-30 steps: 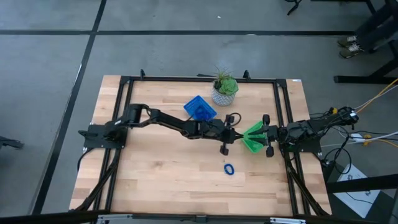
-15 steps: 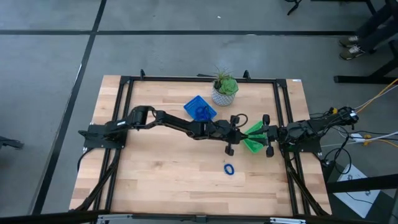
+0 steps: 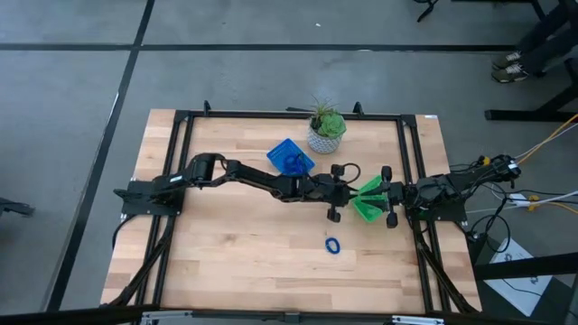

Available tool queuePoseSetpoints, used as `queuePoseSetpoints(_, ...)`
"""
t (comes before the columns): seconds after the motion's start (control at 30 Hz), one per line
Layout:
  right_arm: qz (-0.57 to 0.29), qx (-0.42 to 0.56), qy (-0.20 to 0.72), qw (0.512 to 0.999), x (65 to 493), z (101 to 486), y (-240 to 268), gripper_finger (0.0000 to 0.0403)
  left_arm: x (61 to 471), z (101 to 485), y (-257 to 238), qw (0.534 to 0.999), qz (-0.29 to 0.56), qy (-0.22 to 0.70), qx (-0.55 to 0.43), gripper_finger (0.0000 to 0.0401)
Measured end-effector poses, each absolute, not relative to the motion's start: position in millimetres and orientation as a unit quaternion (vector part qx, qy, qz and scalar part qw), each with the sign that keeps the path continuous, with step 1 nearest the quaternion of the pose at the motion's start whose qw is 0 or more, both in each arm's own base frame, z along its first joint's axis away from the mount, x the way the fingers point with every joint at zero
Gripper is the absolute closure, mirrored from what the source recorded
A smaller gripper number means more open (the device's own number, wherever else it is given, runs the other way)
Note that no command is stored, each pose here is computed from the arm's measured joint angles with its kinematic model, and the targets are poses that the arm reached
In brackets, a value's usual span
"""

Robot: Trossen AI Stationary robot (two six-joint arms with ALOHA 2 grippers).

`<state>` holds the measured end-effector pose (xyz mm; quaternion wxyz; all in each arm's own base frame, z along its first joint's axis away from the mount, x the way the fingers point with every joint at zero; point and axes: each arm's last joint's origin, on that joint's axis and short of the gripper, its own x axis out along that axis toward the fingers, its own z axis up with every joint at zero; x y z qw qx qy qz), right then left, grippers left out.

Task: Sort items
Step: Put the green spring keychain into the green bin, then put the blue spring keychain into the blue bin

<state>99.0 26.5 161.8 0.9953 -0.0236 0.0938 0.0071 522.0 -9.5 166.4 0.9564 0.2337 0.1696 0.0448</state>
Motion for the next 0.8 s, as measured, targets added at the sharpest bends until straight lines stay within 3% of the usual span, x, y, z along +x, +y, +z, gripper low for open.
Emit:
queuePoseSetpoints(0.37, 0.007, -0.024, 0.094, 0.995, 99, 162, 26, 0.0313, 517, 161, -15, 0.959, 0.038, 0.217, 0.181, 0.0262)
queuePoseSetpoints(0.8, 0.006, -0.024, 0.094, 0.995, 99, 162, 26, 0.0313, 497, 182, -82, 0.945, -0.035, 0.258, 0.198, 0.0263)
